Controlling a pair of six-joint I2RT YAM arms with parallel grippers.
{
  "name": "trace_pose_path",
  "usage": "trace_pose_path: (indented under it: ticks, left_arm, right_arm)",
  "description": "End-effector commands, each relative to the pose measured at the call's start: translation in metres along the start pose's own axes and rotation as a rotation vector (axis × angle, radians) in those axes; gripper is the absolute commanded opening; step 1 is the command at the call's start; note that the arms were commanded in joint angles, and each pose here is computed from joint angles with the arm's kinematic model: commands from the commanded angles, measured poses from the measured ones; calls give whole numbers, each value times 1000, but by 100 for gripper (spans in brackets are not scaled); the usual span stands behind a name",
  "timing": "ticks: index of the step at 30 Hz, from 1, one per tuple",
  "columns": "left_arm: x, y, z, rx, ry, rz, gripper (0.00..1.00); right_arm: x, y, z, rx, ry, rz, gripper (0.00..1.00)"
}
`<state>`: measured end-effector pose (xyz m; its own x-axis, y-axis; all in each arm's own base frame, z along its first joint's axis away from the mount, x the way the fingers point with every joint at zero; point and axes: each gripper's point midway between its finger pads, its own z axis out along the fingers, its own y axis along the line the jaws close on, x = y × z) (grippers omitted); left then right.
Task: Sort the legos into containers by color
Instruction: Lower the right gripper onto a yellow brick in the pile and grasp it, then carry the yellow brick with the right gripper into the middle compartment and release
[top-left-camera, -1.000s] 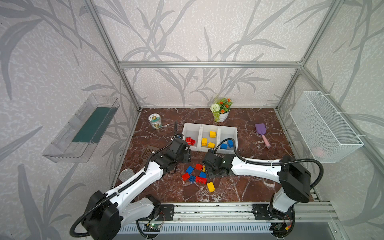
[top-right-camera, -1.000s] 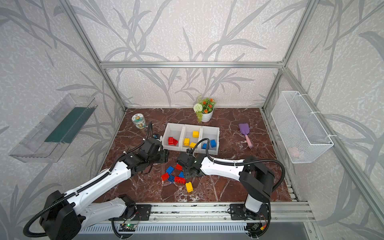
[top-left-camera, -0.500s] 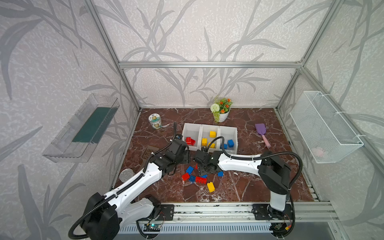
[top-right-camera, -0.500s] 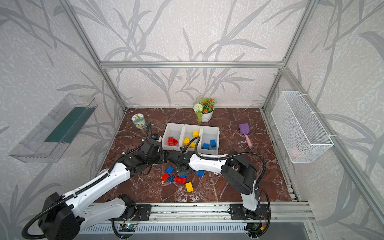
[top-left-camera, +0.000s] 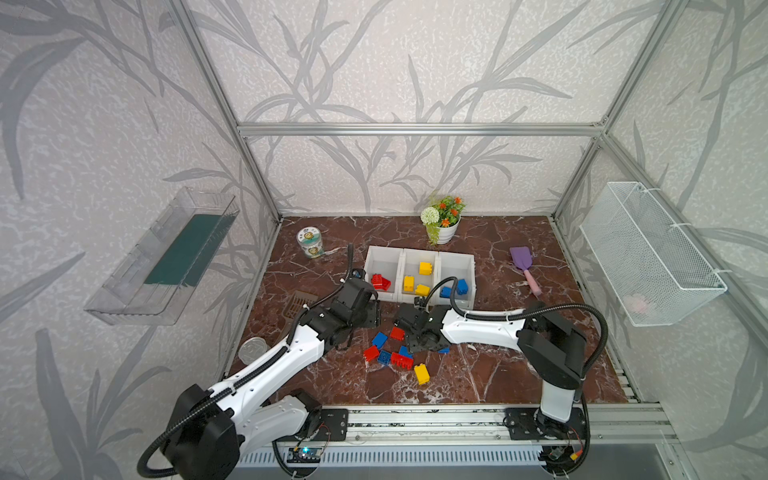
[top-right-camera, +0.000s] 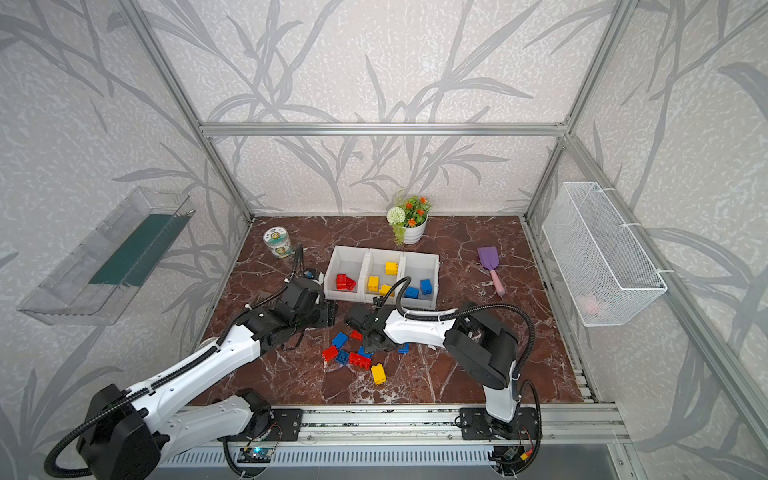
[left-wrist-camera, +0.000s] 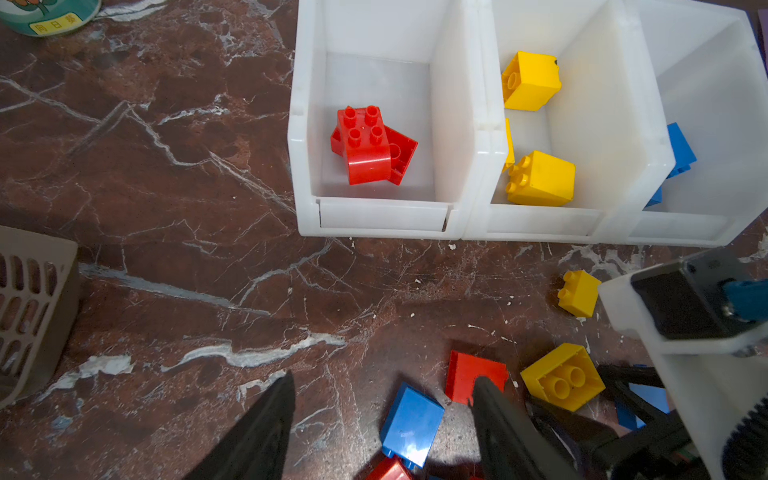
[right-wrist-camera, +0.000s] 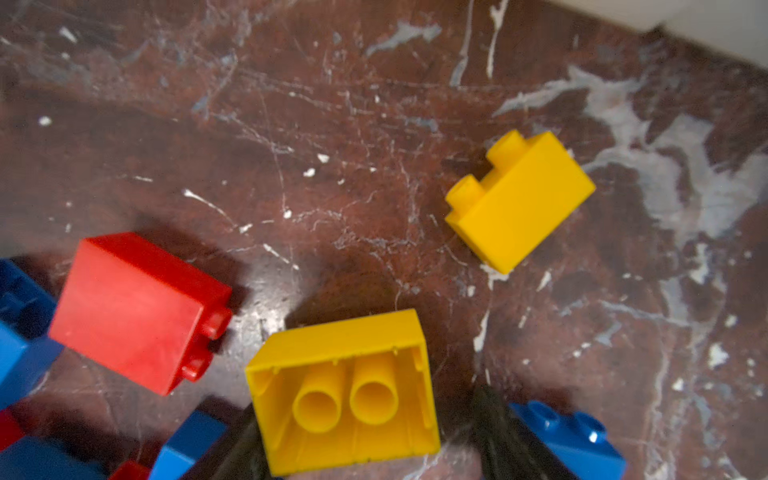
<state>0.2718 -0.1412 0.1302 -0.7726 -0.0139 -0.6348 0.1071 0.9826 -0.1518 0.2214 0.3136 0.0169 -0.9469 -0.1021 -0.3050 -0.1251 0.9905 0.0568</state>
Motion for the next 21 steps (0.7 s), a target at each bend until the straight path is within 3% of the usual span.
trace_pose_path:
  ticks: [1,11,17,21]
  left_arm:
    - [5,3,3,-13,16,-13,70]
    - [5,2,8,-18,23,-2,70]
    - [1,1,12,-21,23,0,70]
    - [3,1,11,-21,30,5,70]
  right_arm:
    - [-7,5,-3,-39,-21,24,68]
    - [-12,7,3,-36,-16,-7,45]
    - [-28,16,-18,-55,-51,-85,42]
    - [-66,15,-42,-76,-113,-130,42]
